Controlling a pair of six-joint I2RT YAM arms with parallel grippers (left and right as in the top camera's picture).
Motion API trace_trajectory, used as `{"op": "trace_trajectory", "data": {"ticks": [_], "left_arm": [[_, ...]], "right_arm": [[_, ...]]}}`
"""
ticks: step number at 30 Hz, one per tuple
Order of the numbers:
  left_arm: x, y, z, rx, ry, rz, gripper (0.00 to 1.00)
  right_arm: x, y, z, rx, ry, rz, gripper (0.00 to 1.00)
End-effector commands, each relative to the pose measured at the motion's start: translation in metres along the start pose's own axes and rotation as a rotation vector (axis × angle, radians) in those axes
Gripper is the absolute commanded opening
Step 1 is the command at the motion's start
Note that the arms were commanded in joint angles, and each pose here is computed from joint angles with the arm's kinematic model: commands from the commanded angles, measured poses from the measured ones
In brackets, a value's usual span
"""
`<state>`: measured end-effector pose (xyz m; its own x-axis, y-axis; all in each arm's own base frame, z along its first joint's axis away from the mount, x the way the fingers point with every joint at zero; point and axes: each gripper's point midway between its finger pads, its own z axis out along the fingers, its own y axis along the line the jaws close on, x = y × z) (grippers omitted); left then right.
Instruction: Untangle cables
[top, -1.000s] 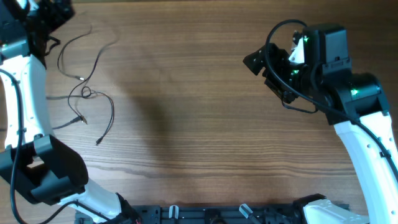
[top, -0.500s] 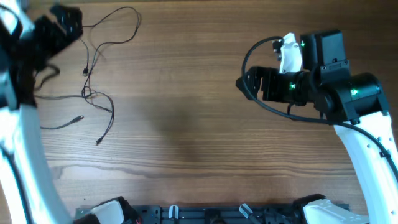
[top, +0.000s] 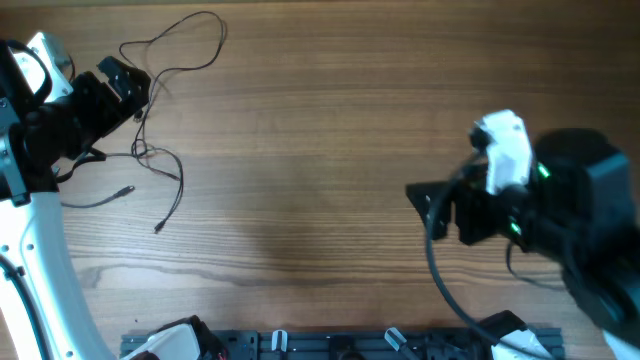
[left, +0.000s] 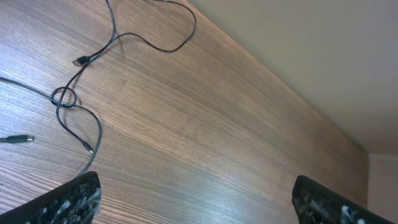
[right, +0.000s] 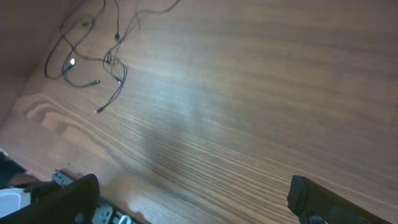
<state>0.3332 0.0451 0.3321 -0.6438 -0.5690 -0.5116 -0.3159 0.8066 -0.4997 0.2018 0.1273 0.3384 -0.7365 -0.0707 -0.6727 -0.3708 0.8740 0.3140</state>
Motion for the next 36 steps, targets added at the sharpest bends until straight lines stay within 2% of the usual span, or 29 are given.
{"op": "trace_trajectory", "data": {"ticks": [1, 8, 15, 20, 24, 27, 30, 36], "left_arm": [[0.0, 0.002, 0.001, -0.012, -0.001, 0.013, 1.0], [0.0, 0.002, 0.001, -0.012, -0.001, 0.013, 1.0], [0.0, 0.002, 0.001, -0.012, -0.001, 0.013, 1.0], [0.0, 0.002, 0.001, -0.012, -0.001, 0.013, 1.0], [0.0, 0.002, 0.001, -0.012, -0.001, 0.013, 1.0], [0.0, 0.002, 0.001, -0.012, -0.001, 0.013, 1.0], [0.0, 0.002, 0.001, -0.012, -0.001, 0.013, 1.0], [0.0, 0.002, 0.001, -0.012, -0.001, 0.013, 1.0]], "right_arm": [[0.002, -0.012, -0.022, 0.083, -0.07, -0.023, 1.0], [0.006, -0.014, -0.025, 0.093, -0.065, -0.01, 1.0], [-0.003, -0.05, -0.014, 0.284, -0.112, 0.041, 1.0], [-0.033, -0.066, 0.023, 0.316, -0.29, -0.002, 1.0], [-0.05, -0.063, 0.045, 0.169, -0.539, -0.064, 1.0], [-0.03, -0.078, 0.048, 0.12, -0.691, -0.076, 1.0], [-0.005, -0.098, 0.046, 0.149, -0.792, -0.039, 1.0], [0.033, -0.123, 0.046, 0.206, -0.905, -0.024, 1.0]]}}
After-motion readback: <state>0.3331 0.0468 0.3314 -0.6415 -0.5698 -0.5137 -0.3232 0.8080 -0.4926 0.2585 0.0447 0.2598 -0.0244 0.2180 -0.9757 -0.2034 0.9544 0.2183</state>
